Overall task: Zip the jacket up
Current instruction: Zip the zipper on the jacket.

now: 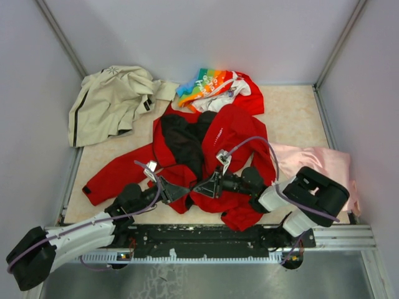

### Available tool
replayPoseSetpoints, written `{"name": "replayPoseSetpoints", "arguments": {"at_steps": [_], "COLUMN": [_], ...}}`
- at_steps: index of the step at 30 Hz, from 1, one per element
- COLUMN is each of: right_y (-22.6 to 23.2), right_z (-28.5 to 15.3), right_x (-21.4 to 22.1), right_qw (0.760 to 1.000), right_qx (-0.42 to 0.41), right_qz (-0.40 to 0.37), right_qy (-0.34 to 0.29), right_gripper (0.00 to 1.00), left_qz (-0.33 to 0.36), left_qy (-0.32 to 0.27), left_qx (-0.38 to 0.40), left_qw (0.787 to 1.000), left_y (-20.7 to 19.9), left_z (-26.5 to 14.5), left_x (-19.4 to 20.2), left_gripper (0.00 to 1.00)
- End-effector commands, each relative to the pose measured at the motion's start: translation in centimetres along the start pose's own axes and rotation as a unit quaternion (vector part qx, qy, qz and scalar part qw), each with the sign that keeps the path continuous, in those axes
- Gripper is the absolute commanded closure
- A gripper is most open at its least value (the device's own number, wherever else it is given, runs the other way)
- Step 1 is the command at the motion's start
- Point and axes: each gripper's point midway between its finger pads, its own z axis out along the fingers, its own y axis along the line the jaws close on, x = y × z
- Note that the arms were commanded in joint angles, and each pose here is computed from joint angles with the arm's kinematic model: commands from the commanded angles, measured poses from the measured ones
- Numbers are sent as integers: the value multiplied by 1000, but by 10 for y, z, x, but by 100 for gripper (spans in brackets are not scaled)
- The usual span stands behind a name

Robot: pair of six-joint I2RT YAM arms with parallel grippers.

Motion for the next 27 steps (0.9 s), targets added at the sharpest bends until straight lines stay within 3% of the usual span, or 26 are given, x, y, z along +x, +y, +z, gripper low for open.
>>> {"name": "replayPoseSetpoints", "arguments": {"at_steps": [1,6,11,16,21,27], "right_y": [13,14,16,-9,-41,-57], "right_z": [5,6,7,6,-5,-15], "right_x": [-16,-16,-18,-18,-29,-29], "right_qw": [999,999,998,998,981,965], "right_qx": [-36,-38,-43,32,142,197], "right_qz": [-15,-16,-25,-57,-129,-155], "right_qy": [-27,-26,-26,-9,30,74], "right_gripper": [79,84,100,100,100,100], "left_qz": [-7,-7,-8,-5,3,0], "left_qy": [20,20,23,52,99,144], "left_qx": [-21,-22,-22,-26,-39,-77], "left_qw": [1000,1000,999,998,994,987], "left_y": [34,34,33,33,34,45], "left_z": [-15,-15,-14,-14,-16,-23], "left_x": [24,24,24,33,46,59], "left_gripper": [100,100,100,100,100,100]}}
